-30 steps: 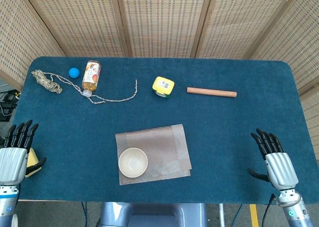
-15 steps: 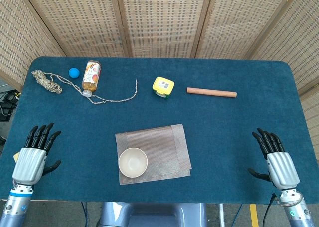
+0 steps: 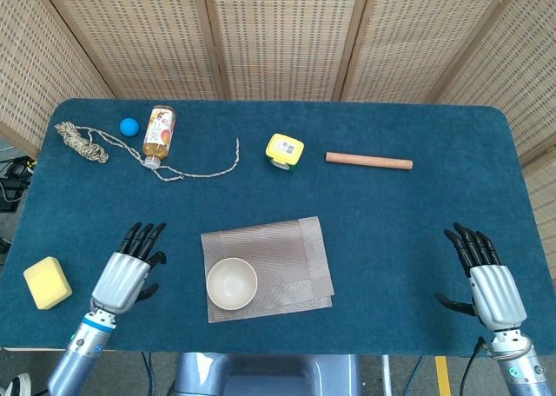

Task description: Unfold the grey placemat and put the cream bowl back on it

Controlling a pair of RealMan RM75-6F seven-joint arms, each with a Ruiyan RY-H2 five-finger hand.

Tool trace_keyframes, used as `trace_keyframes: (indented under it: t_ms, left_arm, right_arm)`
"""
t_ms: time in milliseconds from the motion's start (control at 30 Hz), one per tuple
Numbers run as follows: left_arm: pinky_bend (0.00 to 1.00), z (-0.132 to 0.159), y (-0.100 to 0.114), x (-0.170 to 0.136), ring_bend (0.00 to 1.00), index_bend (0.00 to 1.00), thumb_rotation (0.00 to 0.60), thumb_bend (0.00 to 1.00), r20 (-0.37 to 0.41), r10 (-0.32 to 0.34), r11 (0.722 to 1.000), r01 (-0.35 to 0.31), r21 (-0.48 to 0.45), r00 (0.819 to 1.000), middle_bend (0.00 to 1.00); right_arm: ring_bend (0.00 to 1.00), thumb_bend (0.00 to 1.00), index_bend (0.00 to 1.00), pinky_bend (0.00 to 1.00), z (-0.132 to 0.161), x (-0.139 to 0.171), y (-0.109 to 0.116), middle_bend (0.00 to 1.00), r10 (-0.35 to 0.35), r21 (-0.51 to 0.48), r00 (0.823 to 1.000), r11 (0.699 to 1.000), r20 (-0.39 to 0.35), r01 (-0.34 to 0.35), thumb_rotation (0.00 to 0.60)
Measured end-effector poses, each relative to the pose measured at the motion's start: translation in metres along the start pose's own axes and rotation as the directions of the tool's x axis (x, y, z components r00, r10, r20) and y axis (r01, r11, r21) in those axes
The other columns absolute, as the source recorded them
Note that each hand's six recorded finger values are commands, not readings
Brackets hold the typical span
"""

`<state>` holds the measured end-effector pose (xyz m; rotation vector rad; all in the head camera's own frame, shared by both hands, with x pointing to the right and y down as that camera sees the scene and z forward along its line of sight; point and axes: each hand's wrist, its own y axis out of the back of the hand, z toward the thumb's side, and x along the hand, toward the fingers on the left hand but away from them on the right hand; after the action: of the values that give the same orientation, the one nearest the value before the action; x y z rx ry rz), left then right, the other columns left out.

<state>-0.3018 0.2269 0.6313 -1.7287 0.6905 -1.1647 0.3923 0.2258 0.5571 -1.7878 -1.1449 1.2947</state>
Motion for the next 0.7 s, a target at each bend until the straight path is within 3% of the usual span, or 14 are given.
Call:
trace_keyframes:
  t_ms: [300,700]
  left_arm:
    - [0.00,0.055,-0.022,0.022,0.00,0.45,0.600,0.13,0.109,-0.052,0.998,0.049,0.032,0.993,0.00]
    - [0.00,0.100,-0.040,0.038,0.00,0.48,0.600,0.16,0.183,-0.112,0.993,0.103,0.054,0.977,0.00]
  right_arm:
    - [0.00,0.07,0.00,0.00,-0.005,0.000,0.006,0.00,-0.004,-0.030,1.000,1.000,0.009,0.004,0.600]
    - [0.00,0.07,0.00,0.00,-0.009,-0.001,0.011,0.00,-0.003,-0.055,1.000,0.999,0.015,0.004,0.600]
